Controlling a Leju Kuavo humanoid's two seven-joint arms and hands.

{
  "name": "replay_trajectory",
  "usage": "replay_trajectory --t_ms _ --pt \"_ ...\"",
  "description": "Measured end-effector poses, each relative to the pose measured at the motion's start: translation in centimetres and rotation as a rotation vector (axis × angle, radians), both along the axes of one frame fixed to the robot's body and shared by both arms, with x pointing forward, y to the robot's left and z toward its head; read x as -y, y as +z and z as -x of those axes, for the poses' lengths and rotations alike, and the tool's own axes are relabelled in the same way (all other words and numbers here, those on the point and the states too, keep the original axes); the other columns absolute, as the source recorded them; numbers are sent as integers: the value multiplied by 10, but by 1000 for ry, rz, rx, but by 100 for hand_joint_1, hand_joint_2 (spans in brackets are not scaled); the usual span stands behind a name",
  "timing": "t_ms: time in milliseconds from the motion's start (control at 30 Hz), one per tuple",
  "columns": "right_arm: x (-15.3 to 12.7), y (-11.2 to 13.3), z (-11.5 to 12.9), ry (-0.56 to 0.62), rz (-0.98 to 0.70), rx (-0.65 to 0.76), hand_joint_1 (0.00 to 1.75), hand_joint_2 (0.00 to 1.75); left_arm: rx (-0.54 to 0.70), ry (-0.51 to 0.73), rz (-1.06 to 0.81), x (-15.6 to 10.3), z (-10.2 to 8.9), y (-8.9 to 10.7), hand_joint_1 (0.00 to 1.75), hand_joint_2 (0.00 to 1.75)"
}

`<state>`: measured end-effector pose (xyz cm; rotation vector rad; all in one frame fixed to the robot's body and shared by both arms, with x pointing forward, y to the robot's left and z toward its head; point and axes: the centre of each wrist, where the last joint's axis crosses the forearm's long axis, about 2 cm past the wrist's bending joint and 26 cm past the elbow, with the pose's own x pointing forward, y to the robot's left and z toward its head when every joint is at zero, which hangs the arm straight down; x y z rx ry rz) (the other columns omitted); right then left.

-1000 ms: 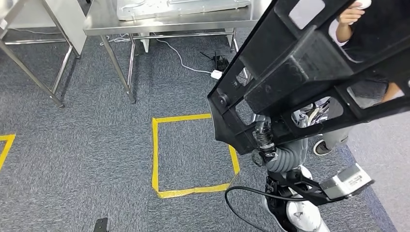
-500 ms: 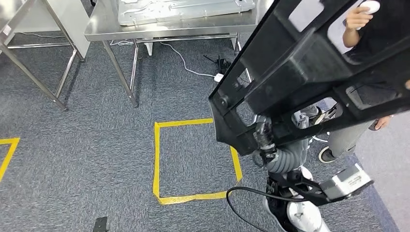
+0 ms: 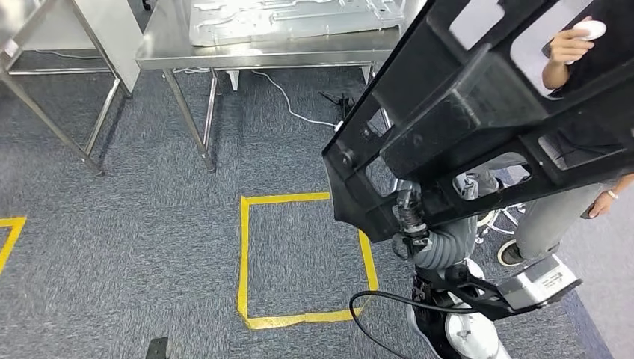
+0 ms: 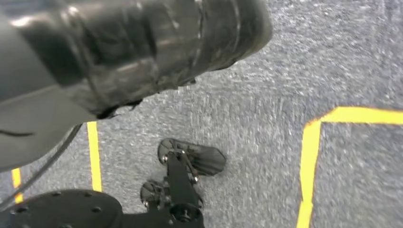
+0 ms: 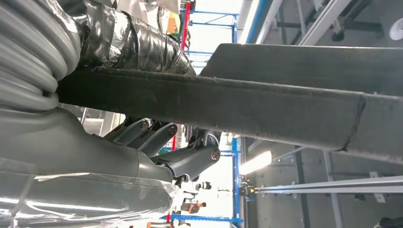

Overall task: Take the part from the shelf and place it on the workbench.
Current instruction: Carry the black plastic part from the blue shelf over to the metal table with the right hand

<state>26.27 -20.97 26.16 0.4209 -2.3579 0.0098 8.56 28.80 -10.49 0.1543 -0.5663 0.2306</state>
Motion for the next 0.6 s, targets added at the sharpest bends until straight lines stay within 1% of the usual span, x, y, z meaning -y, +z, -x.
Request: replay_trajectory --t_ms 600 --pt "2 0 1 -3 -6 -1 175 175 -1 -2 3 1 -1 0 0 0"
